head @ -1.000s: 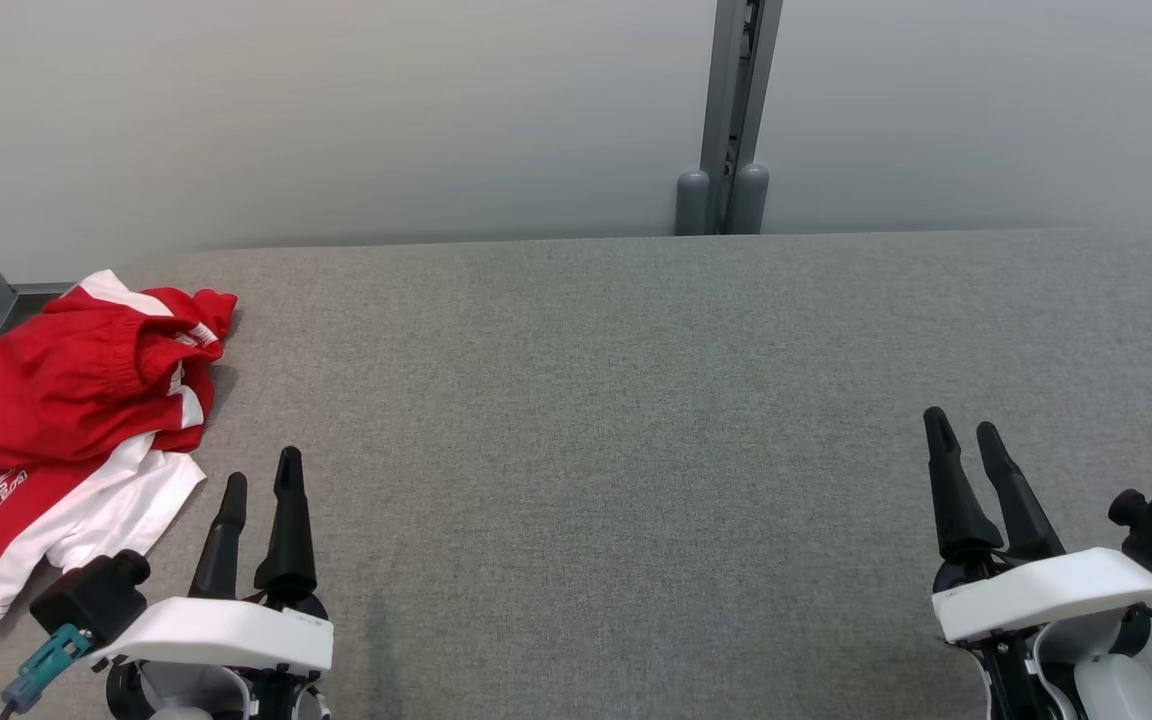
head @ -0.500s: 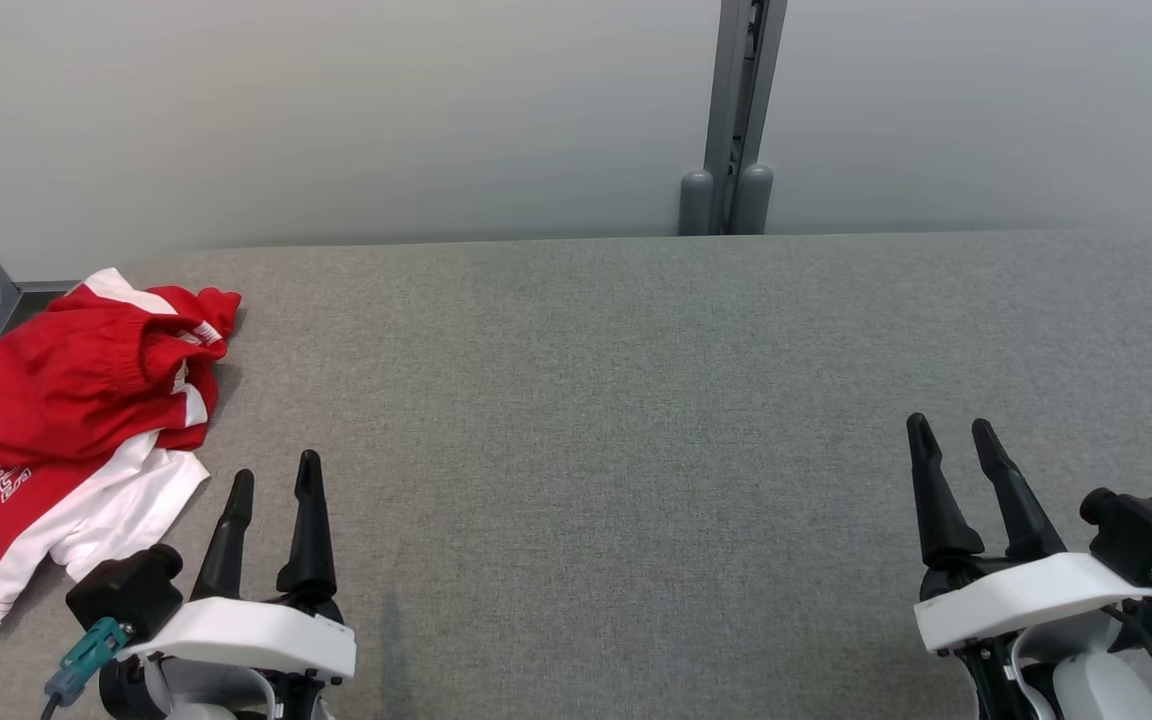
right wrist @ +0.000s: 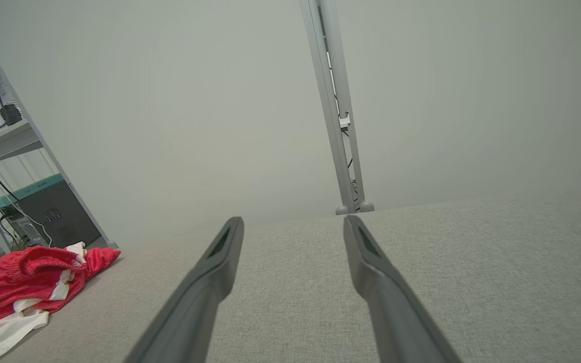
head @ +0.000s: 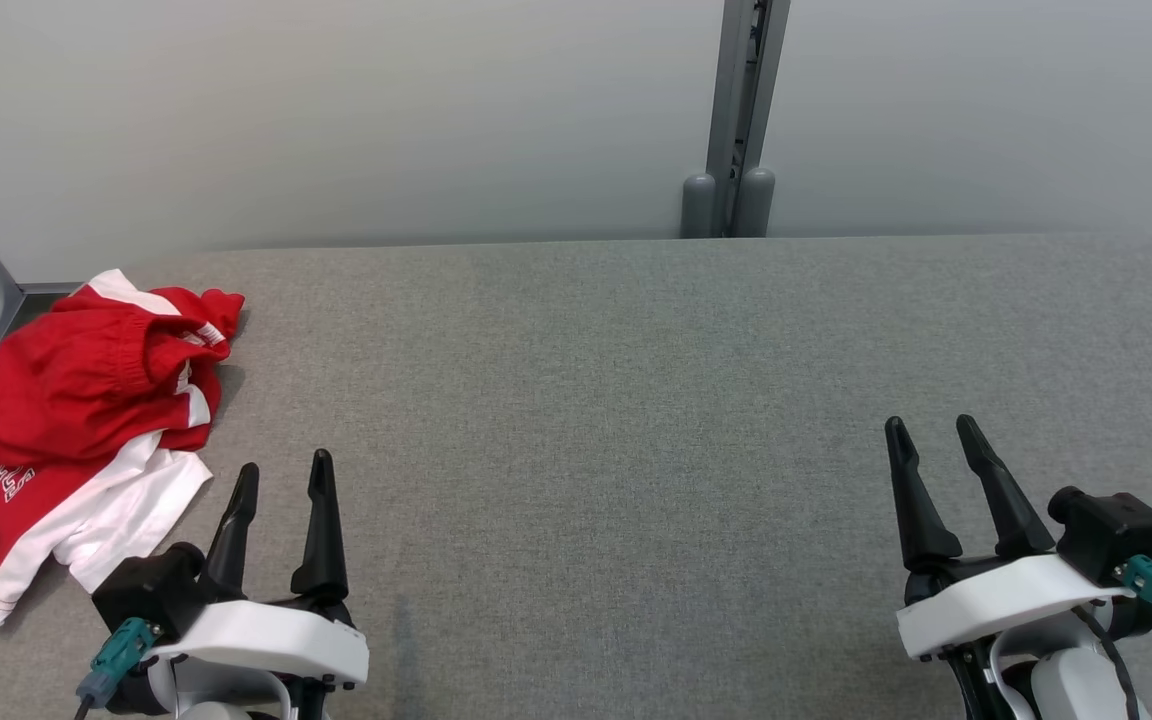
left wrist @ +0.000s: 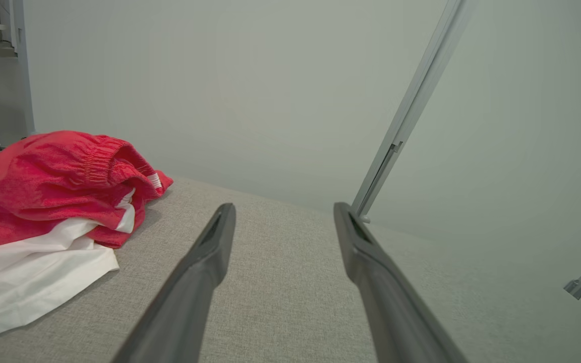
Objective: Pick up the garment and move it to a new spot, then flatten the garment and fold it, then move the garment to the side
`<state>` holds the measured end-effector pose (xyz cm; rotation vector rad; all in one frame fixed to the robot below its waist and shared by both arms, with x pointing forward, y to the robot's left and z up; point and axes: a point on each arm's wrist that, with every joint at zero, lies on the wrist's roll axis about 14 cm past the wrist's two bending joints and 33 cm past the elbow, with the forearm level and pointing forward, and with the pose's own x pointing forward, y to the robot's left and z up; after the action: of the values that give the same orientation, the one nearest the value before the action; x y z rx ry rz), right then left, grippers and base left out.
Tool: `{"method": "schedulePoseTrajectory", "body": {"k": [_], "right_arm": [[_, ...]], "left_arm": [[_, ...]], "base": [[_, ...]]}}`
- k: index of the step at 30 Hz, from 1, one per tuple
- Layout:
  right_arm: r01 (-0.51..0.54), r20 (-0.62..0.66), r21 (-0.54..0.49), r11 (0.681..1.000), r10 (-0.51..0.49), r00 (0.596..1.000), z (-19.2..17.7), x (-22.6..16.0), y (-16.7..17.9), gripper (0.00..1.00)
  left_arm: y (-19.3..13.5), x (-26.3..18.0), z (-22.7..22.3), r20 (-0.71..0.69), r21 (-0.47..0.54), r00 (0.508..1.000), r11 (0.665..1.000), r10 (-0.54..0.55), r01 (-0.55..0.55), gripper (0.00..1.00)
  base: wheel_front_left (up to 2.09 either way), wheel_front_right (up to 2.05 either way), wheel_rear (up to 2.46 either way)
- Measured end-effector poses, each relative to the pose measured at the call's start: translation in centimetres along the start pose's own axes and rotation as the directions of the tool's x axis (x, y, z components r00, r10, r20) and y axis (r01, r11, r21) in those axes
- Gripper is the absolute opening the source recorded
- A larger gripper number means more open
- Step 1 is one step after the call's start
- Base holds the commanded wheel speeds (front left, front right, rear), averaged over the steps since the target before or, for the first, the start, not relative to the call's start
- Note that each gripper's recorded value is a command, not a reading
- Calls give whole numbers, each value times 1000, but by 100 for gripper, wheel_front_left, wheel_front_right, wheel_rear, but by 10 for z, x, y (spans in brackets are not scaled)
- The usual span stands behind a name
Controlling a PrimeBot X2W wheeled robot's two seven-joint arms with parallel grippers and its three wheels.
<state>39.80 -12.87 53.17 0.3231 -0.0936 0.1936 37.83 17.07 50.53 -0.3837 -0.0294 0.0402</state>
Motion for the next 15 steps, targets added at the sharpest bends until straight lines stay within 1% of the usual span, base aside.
{"method": "schedulePoseTrajectory", "body": {"k": [15], "right_arm": [[-38,0,-102,994,38,999,-2,1,8,100]], "left_arm": [[-6,-1,2,27,108,999,994,-25,22,100]], "base": [[0,0,0]]}}
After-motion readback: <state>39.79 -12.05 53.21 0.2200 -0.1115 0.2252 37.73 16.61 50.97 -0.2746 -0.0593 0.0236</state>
